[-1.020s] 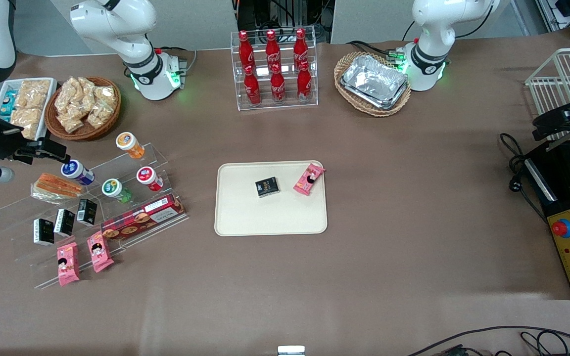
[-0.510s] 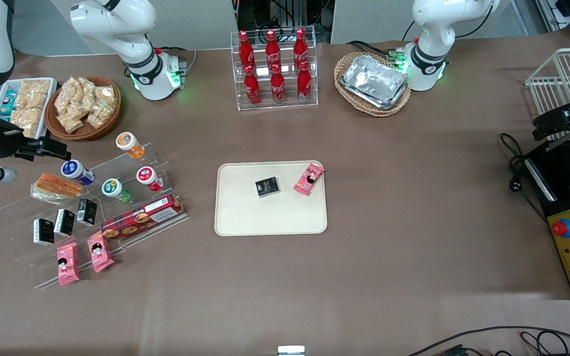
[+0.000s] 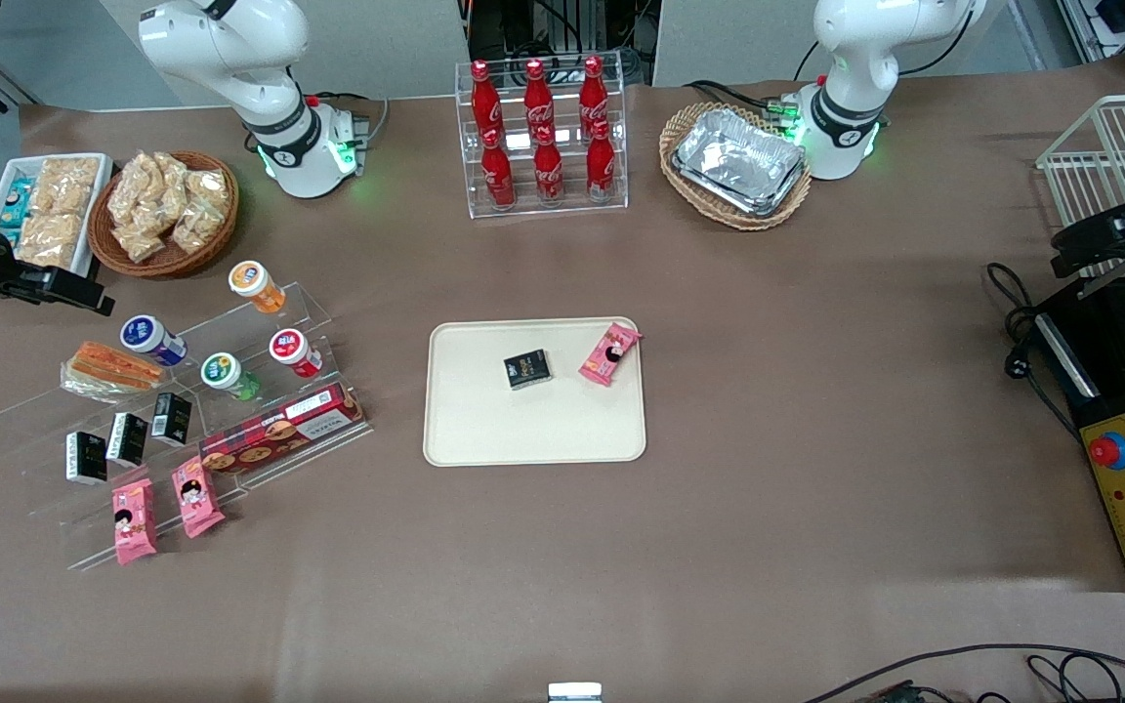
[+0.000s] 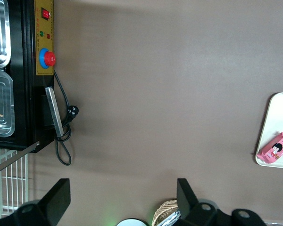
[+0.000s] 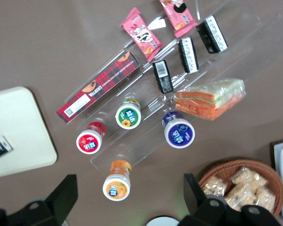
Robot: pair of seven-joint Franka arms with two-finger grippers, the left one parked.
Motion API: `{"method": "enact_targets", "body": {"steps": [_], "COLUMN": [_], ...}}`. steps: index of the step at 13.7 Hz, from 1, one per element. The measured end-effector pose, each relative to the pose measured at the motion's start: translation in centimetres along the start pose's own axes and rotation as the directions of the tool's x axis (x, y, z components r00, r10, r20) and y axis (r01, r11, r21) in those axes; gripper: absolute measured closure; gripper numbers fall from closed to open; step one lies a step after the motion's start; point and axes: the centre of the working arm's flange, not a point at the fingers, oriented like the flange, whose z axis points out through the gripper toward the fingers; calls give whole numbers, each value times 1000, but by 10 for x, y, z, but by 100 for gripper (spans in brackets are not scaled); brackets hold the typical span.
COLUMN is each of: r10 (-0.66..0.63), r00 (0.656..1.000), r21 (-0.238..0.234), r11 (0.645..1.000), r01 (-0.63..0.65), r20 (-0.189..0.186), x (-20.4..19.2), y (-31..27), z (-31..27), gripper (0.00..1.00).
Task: Place sandwich on tray
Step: 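Move the right gripper over the wrapped sandwich in the acrylic rack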
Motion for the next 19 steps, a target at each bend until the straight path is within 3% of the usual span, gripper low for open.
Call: {"method": "enact_targets", "body": {"steps": [3,6,9,11,13,16,19], "r10": [127,320,505,632,710,771,832], "r00": [992,947,863,774,704,637,554], "r21": [3,10,29,49,74,61,93], "r11": [992,947,863,775,703,635,549], "r01": [-127,-320,-504,-630,-708,-770,-831], "r20": [-10,-10,-24,-33,-13,14,41], "x": [2,8,18,22,28,42,58], "y": [1,31,67,79,74,69,59], "z": [0,1,4,4,9,30,45], "gripper": [0,0,0,0,0,0,0]}}
